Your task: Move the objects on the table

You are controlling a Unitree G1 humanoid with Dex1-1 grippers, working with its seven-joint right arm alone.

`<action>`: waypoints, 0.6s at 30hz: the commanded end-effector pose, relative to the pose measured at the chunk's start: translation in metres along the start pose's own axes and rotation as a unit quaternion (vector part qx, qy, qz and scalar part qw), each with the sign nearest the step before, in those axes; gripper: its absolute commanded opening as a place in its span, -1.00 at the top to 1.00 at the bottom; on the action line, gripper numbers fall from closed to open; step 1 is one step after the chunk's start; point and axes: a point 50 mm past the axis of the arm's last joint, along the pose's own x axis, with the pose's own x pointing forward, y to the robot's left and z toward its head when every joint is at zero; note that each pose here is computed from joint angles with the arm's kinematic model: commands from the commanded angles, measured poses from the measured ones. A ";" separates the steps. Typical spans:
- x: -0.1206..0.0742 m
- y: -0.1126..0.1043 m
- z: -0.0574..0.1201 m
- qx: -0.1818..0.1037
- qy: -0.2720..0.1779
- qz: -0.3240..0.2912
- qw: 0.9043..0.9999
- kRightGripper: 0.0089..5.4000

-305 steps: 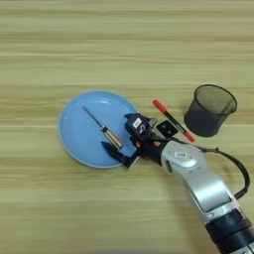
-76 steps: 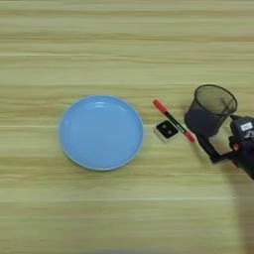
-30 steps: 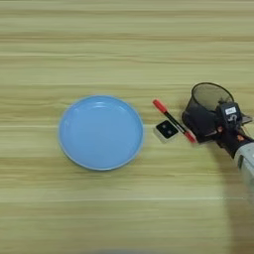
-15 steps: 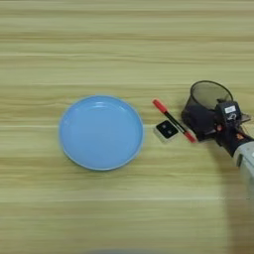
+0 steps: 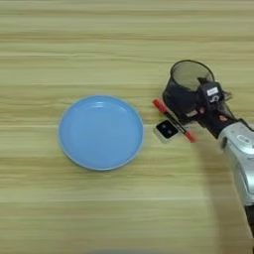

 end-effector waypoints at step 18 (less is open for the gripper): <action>0.012 0.120 0.035 -0.027 -0.059 0.211 0.975 -0.82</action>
